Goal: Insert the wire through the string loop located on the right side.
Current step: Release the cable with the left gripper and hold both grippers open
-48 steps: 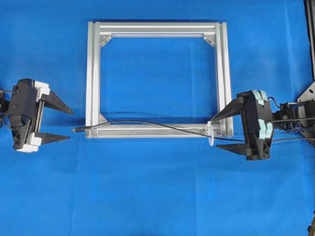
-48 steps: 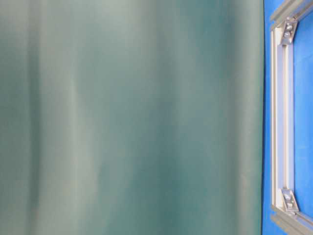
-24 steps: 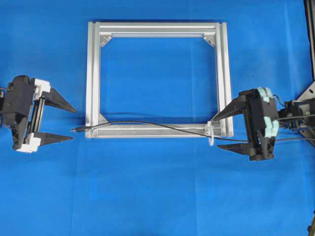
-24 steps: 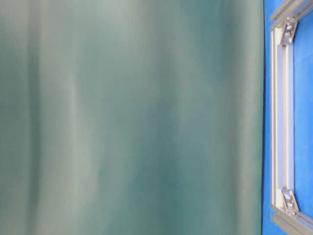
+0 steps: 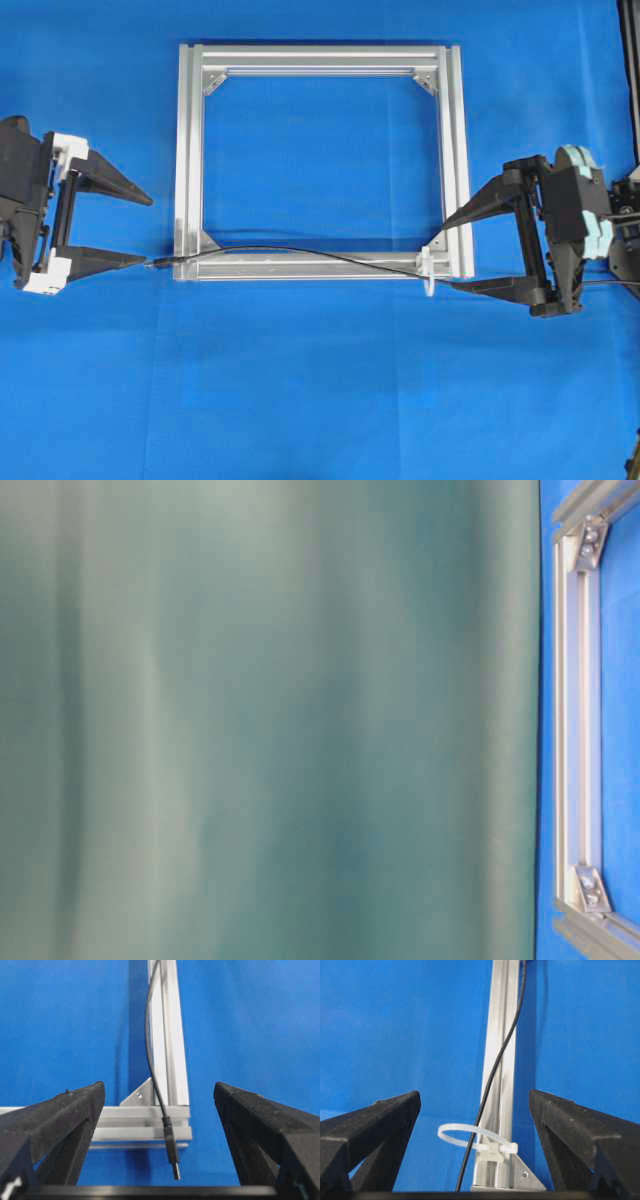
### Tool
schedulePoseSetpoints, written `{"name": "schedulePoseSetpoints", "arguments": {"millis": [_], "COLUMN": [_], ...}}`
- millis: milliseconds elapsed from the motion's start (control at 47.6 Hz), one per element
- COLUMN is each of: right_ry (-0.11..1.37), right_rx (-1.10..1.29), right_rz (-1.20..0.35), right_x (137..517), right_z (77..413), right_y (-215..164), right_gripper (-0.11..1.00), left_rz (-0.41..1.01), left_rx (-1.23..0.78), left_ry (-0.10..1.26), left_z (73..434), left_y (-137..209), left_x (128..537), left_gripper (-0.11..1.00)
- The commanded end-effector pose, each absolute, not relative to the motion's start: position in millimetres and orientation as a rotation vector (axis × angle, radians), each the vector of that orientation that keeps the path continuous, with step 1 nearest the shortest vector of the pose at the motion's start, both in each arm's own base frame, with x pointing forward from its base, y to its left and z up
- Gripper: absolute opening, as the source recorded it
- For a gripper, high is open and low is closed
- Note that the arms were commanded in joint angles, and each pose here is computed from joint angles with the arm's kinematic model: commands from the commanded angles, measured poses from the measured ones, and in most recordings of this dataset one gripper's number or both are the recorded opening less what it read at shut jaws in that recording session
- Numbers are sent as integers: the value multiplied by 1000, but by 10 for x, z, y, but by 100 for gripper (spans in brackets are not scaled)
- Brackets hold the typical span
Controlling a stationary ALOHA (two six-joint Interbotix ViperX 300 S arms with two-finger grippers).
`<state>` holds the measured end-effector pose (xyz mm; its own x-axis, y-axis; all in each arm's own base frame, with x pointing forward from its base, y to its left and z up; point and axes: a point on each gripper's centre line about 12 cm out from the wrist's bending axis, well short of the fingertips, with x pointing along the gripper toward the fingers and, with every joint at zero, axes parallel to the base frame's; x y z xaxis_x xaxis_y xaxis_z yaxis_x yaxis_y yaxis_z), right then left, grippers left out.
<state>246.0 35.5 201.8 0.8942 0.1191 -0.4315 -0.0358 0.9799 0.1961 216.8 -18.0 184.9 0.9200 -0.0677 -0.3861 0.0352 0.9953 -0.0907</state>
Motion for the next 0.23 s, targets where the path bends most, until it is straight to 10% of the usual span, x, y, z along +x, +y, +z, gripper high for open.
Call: {"name": "schedulePoseSetpoints", "arguments": {"millis": [0, 210], "right_ry": [437, 453], "right_rx": [184, 183], "right_rz": [82, 80], "right_x": [2497, 2525], "right_z": [2095, 2059], "right_y": [354, 358], "right_gripper": [94, 94], "left_rz": [-51, -48], "left_rx": [-83, -83], "left_ry": [365, 367], "left_z": [1949, 1949], "left_y": [-173, -166], "left_x": [2203, 2195], "left_gripper": [86, 86]}}
